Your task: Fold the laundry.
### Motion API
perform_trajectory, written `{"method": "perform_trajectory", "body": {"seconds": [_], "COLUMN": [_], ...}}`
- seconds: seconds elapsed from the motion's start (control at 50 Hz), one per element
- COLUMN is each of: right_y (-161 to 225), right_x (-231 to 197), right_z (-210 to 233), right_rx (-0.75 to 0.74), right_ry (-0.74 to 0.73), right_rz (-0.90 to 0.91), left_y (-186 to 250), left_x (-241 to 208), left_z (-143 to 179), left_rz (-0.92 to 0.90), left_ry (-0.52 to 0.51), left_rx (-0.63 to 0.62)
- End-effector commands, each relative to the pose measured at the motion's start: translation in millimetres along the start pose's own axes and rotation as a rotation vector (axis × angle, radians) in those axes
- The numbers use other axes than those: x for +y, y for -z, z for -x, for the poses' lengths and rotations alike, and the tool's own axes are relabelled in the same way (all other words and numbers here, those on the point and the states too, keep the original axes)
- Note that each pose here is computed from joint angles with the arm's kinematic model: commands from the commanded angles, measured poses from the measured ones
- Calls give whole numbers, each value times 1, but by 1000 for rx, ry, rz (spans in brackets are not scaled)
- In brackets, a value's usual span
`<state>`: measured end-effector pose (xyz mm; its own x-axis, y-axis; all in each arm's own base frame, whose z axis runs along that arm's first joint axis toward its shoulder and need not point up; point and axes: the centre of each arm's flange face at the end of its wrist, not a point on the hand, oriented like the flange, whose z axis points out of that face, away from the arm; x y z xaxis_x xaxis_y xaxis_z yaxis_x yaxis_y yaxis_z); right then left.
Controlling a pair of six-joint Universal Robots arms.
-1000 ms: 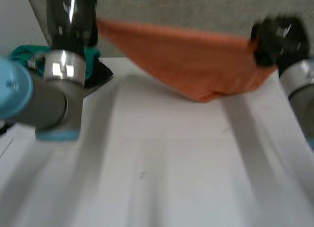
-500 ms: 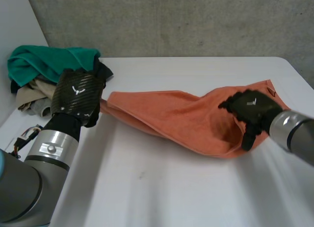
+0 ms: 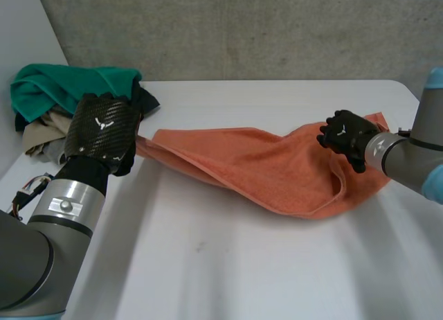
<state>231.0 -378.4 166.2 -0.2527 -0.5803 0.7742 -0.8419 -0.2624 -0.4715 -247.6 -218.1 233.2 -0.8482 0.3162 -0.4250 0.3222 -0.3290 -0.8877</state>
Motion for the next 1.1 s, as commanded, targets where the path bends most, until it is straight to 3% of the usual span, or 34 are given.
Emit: {"method": "perform_trajectory", "body": {"seconds": [0.02, 0.44, 0.58, 0.66, 0.76, 0.86, 0.98, 1.1], "right_y": [-22, -46, -31, 0, 68, 120, 187, 199], "right_x": [24, 41, 38, 43, 54, 54, 8, 1], "right_z": [1, 22, -7, -54, -108, -125, -138, -123], "right_rx": [17, 9, 79, 190, 338, 368, 415, 356], "right_ry": [16, -15, -95, -182, -249, -290, -293, -348], "right_rz": [18, -26, -12, 10, 100, 173, 166, 192], "left_y": [-1, -5, -10, -12, -14, -12, -5, 0], "left_x": [0, -7, -12, -18, -23, -37, -61, -71], "left_z": [1, 4, 9, 17, 38, 67, 76, 78], "left_rz": [-3, -26, -41, -58, -57, -33, -20, 49], "left_ry": [-1, 2, 0, -1, -16, -34, -38, -30], "left_rx": [-4, -17, -36, -60, -122, -174, -110, -34]}}
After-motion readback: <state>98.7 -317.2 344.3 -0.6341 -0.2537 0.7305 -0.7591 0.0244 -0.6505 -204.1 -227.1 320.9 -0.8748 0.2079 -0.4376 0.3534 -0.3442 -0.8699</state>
